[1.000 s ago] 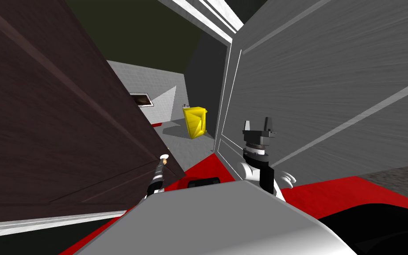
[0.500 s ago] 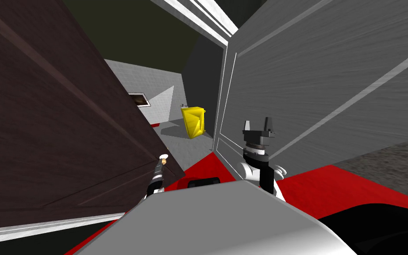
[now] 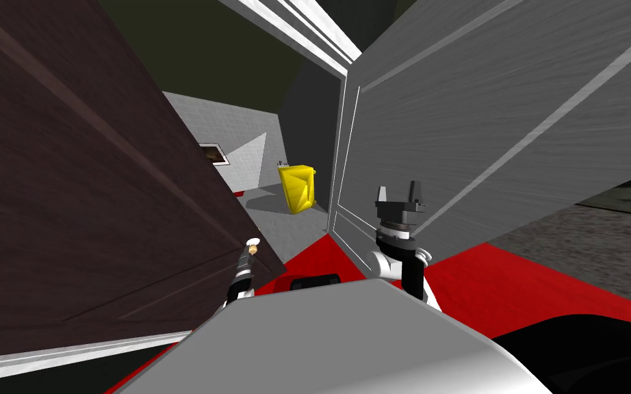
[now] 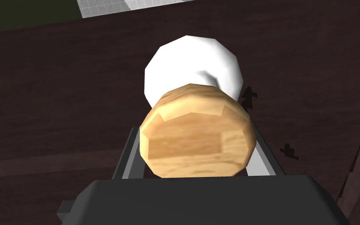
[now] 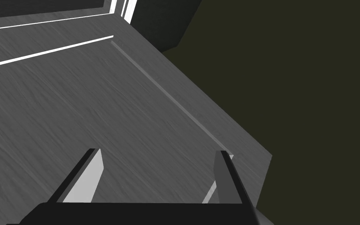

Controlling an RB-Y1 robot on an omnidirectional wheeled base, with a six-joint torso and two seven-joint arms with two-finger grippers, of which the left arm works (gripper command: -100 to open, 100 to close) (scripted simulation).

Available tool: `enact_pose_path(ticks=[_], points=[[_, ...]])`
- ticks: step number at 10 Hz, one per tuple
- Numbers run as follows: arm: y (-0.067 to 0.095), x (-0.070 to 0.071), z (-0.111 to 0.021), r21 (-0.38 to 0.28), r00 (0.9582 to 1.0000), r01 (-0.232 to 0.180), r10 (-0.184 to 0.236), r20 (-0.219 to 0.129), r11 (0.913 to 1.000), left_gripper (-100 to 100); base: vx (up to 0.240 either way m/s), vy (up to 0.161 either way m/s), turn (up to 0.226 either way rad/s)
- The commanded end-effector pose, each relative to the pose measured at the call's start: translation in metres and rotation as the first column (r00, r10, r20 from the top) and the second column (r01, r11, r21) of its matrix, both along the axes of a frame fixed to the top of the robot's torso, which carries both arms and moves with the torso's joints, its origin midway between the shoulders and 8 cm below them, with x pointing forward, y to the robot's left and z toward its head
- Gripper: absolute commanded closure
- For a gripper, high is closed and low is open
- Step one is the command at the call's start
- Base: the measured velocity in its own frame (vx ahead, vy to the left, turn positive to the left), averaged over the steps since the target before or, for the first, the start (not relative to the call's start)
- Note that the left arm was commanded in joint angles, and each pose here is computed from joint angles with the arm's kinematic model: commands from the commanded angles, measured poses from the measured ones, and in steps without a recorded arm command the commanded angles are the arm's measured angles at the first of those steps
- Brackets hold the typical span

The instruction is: Pull the door open

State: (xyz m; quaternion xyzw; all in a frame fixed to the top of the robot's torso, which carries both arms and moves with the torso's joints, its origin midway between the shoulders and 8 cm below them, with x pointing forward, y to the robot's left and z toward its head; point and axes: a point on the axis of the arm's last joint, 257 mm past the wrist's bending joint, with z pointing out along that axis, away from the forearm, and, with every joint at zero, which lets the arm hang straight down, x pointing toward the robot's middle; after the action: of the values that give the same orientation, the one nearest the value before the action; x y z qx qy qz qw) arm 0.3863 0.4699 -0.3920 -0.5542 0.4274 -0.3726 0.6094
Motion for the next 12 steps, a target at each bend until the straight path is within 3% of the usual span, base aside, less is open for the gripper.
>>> enact_pose_path(ticks=[1, 5, 6, 7, 9, 10, 11, 12], points=[[0.001, 0.001, 0.001, -0.055, 0.9997, -0.005, 0.007, 0.024, 0.9985, 100, -0.047, 0.015, -0.082], [0.005, 0.002, 0.001, -0.148, 0.9979, -0.015, 0.024, 0.059, 0.9889, 100, -0.059, 0.010, -0.069], [0.008, 0.003, 0.001, -0.190, 0.9966, -0.019, 0.033, 0.076, 0.9816, 100, -0.044, 0.002, -0.076], [0.008, 0.003, 0.001, -0.193, 0.9965, -0.018, 0.034, 0.077, 0.9811, 100, -0.039, 0.012, -0.036], [0.012, 0.003, 0.001, -0.265, 0.9931, -0.025, 0.054, 0.104, 0.9640, 100, -0.065, 0.012, -0.087], [0.012, 0.003, 0.001, -0.281, 0.9923, -0.022, 0.055, 0.110, 0.9595, 100, -0.060, 0.014, -0.067], [0.014, 0.004, 0.001, -0.317, 0.9900, -0.024, 0.067, 0.124, 0.9482, 100, -0.064, 0.005, -0.087], [0.014, 0.004, 0.001, -0.324, 0.9896, -0.023, 0.068, 0.127, 0.9458, 100, -0.043, 0.000, -0.033]])
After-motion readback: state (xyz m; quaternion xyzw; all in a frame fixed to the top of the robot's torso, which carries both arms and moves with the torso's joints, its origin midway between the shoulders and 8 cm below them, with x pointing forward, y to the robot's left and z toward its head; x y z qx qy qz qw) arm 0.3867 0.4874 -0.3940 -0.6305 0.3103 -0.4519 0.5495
